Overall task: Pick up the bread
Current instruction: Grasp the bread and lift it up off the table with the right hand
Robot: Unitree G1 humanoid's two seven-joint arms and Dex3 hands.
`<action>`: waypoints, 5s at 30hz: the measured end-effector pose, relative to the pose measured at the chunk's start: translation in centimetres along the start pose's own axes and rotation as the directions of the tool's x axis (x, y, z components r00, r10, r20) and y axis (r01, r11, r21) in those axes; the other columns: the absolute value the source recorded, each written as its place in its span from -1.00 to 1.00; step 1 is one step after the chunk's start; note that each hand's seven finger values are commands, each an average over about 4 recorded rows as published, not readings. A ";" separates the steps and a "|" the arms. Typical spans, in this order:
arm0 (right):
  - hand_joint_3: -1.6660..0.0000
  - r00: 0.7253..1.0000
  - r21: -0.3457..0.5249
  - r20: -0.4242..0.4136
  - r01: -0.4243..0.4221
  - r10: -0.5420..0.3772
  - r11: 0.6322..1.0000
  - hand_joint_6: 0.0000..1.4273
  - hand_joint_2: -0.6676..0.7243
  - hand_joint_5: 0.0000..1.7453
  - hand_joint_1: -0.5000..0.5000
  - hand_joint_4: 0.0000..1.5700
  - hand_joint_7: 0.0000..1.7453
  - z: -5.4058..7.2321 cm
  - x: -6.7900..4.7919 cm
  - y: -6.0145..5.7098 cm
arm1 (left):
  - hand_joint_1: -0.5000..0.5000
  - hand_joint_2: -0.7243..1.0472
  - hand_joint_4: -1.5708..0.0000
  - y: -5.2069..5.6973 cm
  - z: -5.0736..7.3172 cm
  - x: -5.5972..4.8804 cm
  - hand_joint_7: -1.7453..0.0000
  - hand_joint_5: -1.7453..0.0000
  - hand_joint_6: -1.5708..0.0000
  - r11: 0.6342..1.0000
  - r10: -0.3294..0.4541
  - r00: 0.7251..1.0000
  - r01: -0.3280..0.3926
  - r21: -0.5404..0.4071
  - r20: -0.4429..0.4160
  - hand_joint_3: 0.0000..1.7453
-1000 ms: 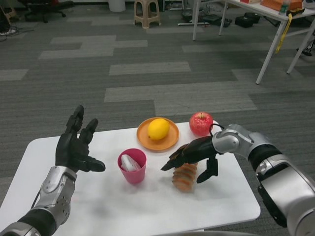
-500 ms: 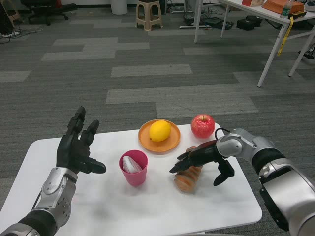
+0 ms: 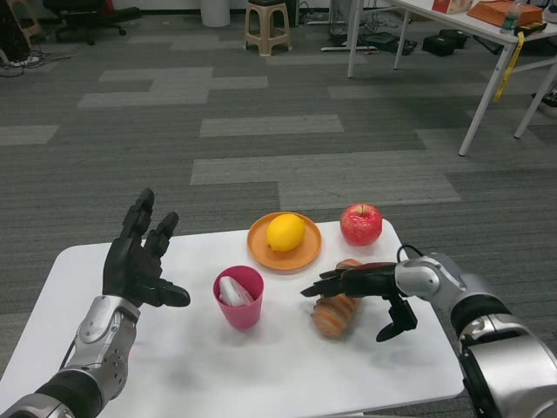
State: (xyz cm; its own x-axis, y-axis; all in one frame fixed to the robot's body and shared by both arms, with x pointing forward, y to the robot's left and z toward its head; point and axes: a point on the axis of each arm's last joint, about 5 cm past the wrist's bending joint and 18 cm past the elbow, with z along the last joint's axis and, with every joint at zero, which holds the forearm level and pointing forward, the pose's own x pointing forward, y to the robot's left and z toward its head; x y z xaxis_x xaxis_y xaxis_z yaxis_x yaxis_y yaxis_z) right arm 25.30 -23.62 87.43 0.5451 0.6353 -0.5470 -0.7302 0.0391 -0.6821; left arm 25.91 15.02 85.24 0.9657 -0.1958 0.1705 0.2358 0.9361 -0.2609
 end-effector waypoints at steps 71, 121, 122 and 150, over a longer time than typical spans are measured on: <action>-0.90 0.996 -0.295 -0.084 0.001 -0.027 0.955 -1.00 0.27 -1.00 -0.92 -1.00 -1.00 1.9 -2.8 -1.1 | 1.00 -0.70 1.00 0.3 -0.1 -0.4 1.00 0.53 1.00 1.000 0.013 1.000 -0.013 -0.004 0.004 -0.90; -0.62 0.981 -0.168 -0.176 -0.111 0.081 0.979 -1.00 0.30 -0.42 -0.33 -1.00 -0.66 0.9 -0.6 0.0 | 1.00 -0.70 1.00 0.3 0.0 -0.4 1.00 0.53 1.00 1.000 0.013 1.000 -0.013 -0.002 0.003 -0.90; -0.62 0.981 -0.166 -0.176 -0.109 0.080 0.980 -1.00 0.25 -0.39 -0.33 -1.00 -0.62 0.9 -0.6 0.0 | 1.00 -0.70 1.00 0.3 0.0 -0.4 1.00 0.53 1.00 1.000 0.013 1.000 -0.013 -0.002 0.003 -0.90; 0.19 0.984 -0.047 -0.176 -0.006 -0.002 0.999 -1.00 -0.82 0.00 -0.31 -1.00 0.10 0.6 -0.5 0.2 | 1.00 -0.70 1.00 0.3 0.0 -0.4 1.00 0.53 1.00 1.000 0.015 1.000 -0.015 -0.004 0.003 -0.90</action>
State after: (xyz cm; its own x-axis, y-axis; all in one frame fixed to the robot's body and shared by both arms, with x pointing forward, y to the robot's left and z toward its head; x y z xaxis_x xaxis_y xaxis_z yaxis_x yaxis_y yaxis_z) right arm 24.62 -23.48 87.87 0.6106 0.4895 -0.6226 -0.7136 -0.0008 -0.7005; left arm 25.61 15.39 85.04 0.9687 -0.1811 0.1698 0.2221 0.9379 -0.2667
